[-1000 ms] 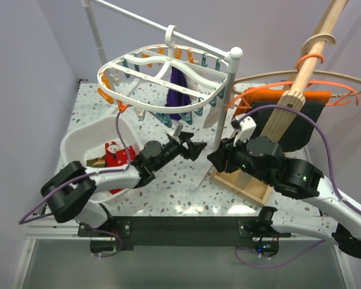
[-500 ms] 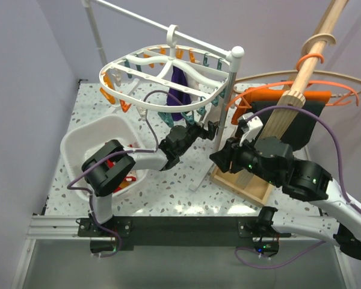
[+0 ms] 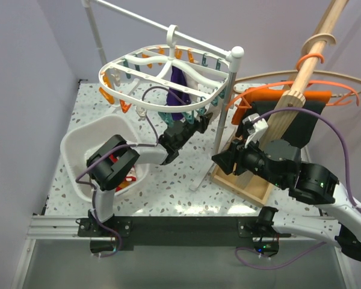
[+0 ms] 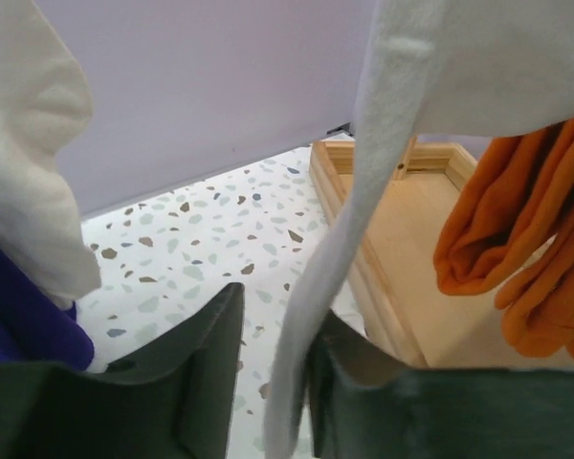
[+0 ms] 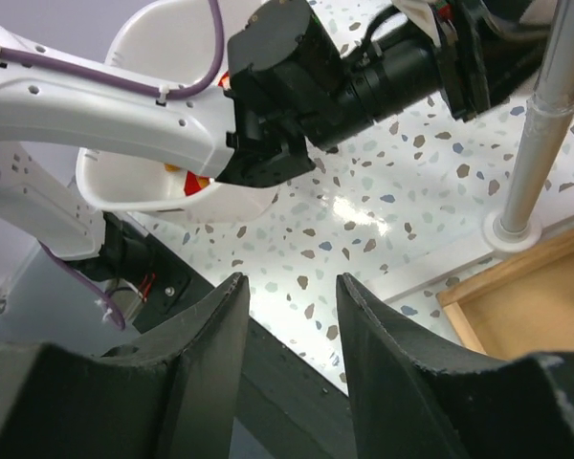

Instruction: Remove the socks clipped to the hanger

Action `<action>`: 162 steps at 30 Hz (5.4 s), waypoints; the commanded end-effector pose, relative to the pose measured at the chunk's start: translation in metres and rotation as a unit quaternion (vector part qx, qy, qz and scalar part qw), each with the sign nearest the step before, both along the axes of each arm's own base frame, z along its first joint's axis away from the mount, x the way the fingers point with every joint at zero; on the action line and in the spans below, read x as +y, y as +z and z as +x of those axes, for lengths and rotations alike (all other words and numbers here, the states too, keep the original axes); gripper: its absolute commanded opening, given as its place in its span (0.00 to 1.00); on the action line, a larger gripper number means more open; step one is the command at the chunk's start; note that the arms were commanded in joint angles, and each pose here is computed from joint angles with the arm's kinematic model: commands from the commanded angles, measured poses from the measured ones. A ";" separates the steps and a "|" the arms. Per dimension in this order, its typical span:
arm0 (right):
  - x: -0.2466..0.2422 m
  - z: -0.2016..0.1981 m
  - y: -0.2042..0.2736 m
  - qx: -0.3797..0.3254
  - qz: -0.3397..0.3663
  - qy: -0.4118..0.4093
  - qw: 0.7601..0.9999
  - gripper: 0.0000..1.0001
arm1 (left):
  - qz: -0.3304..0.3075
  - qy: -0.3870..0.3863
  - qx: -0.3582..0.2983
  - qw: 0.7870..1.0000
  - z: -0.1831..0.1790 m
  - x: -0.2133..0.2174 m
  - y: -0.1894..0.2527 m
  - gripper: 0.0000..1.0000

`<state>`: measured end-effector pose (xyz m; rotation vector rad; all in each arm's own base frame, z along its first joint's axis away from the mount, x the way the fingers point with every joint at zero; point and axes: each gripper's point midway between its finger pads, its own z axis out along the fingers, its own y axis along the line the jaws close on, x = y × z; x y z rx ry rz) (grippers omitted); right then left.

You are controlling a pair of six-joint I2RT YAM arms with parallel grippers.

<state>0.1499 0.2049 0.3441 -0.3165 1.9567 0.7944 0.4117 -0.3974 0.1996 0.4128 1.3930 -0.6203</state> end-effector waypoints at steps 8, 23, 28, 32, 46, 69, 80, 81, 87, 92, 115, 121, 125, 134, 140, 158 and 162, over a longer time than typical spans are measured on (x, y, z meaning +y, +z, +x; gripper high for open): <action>0.003 0.015 0.006 -0.006 0.009 -0.036 0.999 0.48 | -0.057 -0.092 -0.011 0.994 -0.036 0.026 0.079 0.00; 0.001 0.020 -0.003 -0.012 -0.026 -0.037 0.999 0.50 | -0.108 -0.061 0.044 0.991 -0.114 0.109 0.136 0.00; -0.008 0.018 -0.001 -0.019 -0.023 -0.045 0.999 0.50 | -0.119 -0.065 0.048 0.990 -0.137 0.127 0.150 0.00; -0.011 0.018 0.001 -0.024 -0.023 -0.048 0.998 0.51 | -0.110 -0.056 0.056 0.991 -0.149 0.143 0.151 0.00; 0.021 0.042 0.026 -0.047 -0.056 -0.042 0.996 0.52 | -0.094 -0.032 0.060 0.993 -0.164 0.167 0.158 0.09; -0.013 0.037 0.005 -0.046 -0.068 -0.082 0.993 0.54 | -0.049 -0.264 0.176 0.947 -0.266 0.139 0.035 0.61; -0.010 0.033 0.005 -0.044 -0.060 -0.068 0.995 0.54 | -0.028 -0.197 0.185 0.962 -0.254 0.157 0.034 0.67; -0.011 0.033 0.005 -0.045 -0.059 -0.068 0.995 0.54 | -0.027 -0.192 0.182 0.964 -0.250 0.157 0.042 0.67; -0.017 0.028 0.006 -0.041 -0.047 -0.070 0.996 0.55 | -0.045 -0.129 0.169 0.976 -0.213 0.152 0.066 0.67; -0.019 0.025 0.005 -0.038 -0.044 -0.068 0.996 0.55 | -0.019 -0.149 0.131 0.980 -0.201 0.137 0.075 0.73; -0.017 0.023 -0.003 -0.033 -0.049 -0.061 0.996 0.56 | 0.049 -0.127 0.131 0.982 -0.151 0.143 0.086 0.73; -0.021 0.021 -0.002 -0.034 -0.047 -0.063 0.996 0.56 | 0.037 -0.105 0.149 0.983 -0.137 0.155 0.085 0.74; -0.021 0.021 -0.001 -0.034 -0.045 -0.063 0.996 0.56 | 0.022 -0.097 0.173 0.980 -0.129 0.162 0.079 0.75; -0.021 0.021 -0.001 -0.033 -0.046 -0.061 0.997 0.56 | -0.012 -0.075 0.199 0.977 -0.112 0.182 0.076 0.76; -0.020 0.021 0.000 -0.034 -0.045 -0.062 0.996 0.56 | -0.032 -0.062 0.237 0.969 -0.105 0.192 0.065 0.77; -0.002 0.027 0.008 -0.046 -0.039 -0.041 0.997 0.56 | -0.135 -0.015 0.241 0.961 -0.219 0.245 0.073 0.62; 0.006 0.028 0.024 -0.063 -0.024 -0.027 0.997 0.57 | -0.186 -0.054 0.107 0.975 -0.266 0.259 0.142 0.64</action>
